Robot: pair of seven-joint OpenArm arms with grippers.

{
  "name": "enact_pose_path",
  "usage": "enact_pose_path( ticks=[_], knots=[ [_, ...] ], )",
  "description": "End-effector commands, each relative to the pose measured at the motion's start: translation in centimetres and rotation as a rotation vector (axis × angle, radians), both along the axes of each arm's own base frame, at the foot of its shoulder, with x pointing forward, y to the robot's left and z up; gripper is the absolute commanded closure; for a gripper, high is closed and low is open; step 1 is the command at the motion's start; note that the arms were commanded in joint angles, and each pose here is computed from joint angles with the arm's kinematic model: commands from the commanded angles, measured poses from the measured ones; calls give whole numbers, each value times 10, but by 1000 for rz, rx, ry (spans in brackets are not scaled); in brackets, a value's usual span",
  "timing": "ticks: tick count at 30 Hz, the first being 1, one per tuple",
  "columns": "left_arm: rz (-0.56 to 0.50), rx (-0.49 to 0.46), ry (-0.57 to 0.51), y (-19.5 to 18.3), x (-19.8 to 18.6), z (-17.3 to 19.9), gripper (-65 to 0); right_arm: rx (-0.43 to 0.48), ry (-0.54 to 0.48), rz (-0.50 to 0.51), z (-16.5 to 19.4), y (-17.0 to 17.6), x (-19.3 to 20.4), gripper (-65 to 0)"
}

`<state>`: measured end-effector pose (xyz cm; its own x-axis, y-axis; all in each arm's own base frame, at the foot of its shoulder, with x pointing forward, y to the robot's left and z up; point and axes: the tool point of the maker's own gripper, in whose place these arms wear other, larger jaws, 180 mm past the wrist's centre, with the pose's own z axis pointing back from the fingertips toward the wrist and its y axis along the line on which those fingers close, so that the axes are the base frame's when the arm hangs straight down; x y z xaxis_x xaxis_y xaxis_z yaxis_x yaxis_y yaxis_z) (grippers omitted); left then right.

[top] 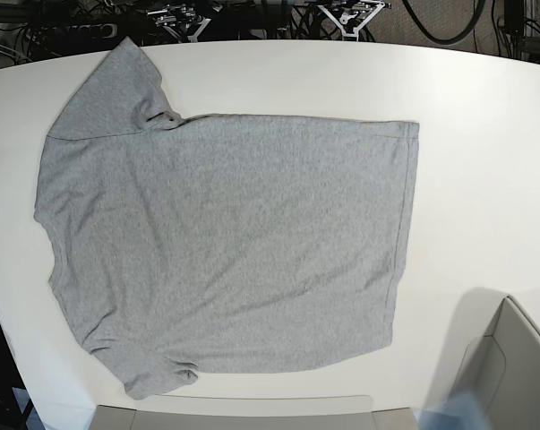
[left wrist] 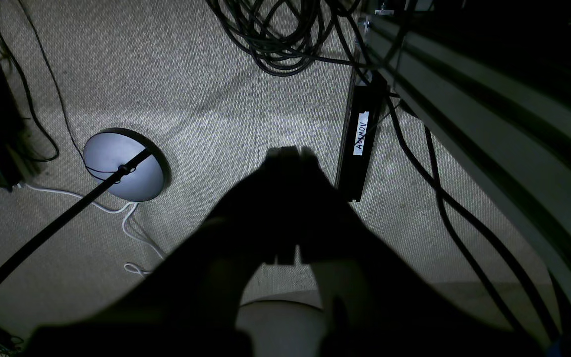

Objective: Fold the T-shirt properly

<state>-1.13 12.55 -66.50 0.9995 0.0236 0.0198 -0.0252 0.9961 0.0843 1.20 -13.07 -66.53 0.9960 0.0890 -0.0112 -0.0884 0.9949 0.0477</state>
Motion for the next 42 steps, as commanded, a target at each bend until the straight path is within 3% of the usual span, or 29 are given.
enact_pose_path(
  ticks=[1,25,30,37,42],
  knots=[
    [-1,2,0,-1,1,0,-3,0,-9,-1,0,-2,3,-2],
    [4,18,8,9,-13,1,-3,-20,2,-12,0,-15,-8,-1],
    [-15,23,-131,10,-15,5,-3,-16,-62,-73,1,-15,-13,-1],
    [-54,30,-439,9,-12,30,-3,-57,-319,-104,14,-50,-15,-1],
    [-87,34,-706,6,-3,64,-3,-52,-522,-99,34,-53,-17,-1]
  ],
)
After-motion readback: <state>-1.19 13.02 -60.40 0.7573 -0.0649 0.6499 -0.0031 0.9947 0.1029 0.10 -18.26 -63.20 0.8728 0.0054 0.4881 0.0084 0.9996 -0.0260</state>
